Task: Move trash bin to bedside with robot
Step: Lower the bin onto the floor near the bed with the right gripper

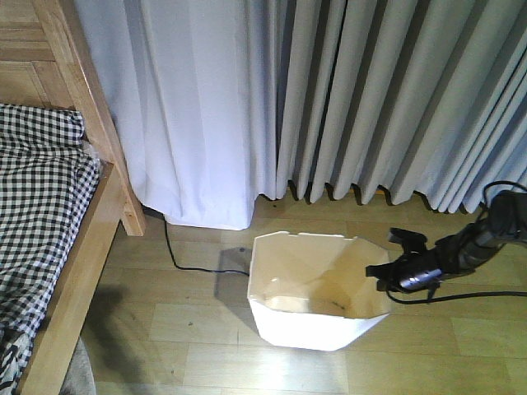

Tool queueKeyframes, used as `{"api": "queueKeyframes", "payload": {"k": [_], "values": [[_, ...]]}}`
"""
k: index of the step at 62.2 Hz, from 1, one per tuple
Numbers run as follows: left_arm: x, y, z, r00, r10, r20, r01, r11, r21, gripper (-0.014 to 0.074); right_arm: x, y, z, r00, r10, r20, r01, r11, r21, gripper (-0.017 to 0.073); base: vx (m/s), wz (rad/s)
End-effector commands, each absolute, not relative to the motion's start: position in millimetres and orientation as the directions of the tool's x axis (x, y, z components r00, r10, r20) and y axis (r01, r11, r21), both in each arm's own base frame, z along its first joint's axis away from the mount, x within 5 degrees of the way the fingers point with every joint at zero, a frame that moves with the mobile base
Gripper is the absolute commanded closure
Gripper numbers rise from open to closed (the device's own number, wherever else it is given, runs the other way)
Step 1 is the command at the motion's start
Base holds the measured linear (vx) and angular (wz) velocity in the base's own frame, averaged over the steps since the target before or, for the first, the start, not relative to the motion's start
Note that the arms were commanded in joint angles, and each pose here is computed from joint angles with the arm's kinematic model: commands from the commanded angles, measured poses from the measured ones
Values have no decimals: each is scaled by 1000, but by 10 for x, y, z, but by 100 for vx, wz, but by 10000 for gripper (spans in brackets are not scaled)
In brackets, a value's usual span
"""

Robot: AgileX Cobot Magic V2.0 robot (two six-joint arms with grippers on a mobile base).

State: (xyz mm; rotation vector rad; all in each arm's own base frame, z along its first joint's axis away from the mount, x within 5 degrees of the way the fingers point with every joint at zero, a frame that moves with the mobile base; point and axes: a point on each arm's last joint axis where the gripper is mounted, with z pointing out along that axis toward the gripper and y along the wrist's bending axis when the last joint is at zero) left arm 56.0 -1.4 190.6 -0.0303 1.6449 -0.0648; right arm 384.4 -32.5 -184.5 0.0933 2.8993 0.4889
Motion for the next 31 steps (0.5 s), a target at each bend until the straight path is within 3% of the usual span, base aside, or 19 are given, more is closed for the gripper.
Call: {"api": "queueKeyframes", "payload": {"k": [1,7,31], "values": [[566,-17,1888,-16,-72,-997,28,997,-73,599,4129,-118,-1498,-963,99,-249,-32,880,473,562,0,0],[566,-17,1888,-16,-72,-997,28,997,-73,599,4168,-25,-1541,-963,72,-260,-60,882,468,562,0,0],[566,-17,1888,-16,-72,-997,28,997,-73,599,4260,-25,-1711,-957,134,-258,-8,876,483,558,0,0]]}}
